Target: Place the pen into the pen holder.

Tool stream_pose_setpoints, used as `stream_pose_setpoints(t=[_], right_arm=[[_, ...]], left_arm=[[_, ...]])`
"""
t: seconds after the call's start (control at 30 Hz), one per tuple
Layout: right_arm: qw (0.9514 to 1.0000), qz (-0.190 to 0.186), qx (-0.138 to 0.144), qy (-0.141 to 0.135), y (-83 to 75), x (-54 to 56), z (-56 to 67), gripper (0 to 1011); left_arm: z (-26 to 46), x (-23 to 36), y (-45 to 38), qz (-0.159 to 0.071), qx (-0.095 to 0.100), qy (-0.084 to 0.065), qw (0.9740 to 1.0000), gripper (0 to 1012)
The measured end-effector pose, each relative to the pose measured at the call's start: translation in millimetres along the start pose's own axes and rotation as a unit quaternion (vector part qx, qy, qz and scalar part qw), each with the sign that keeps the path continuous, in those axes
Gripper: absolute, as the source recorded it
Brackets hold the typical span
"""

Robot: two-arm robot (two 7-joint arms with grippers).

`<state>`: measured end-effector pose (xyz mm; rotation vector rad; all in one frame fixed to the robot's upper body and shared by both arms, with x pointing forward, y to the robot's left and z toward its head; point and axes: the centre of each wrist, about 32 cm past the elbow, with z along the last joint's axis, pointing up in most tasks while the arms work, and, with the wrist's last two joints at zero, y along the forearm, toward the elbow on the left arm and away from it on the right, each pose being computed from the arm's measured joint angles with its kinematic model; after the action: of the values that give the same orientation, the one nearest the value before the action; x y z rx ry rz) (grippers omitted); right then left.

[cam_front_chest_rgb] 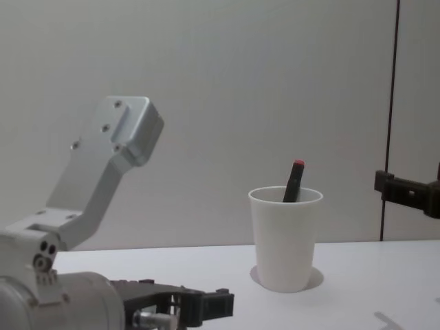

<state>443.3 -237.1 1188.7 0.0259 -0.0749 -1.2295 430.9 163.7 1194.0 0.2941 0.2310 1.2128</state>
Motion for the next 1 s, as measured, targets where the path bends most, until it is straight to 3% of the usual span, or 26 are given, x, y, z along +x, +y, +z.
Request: stream_pose_setpoints(t=[0.43,1.0], right_arm=[[1.0,0.0,0.0,0.0,0.0,0.0,0.0,1001],[1.0,0.0,0.0,0.0,0.0,0.0,0.0,1001]], left_arm=[[2.7,-8.7,-3.6,0.007,0.015,-0.009,0.9998,1001],[7.4,-13.0,-10.2,0.007,0.049,-0.021,0.9986,1001]])
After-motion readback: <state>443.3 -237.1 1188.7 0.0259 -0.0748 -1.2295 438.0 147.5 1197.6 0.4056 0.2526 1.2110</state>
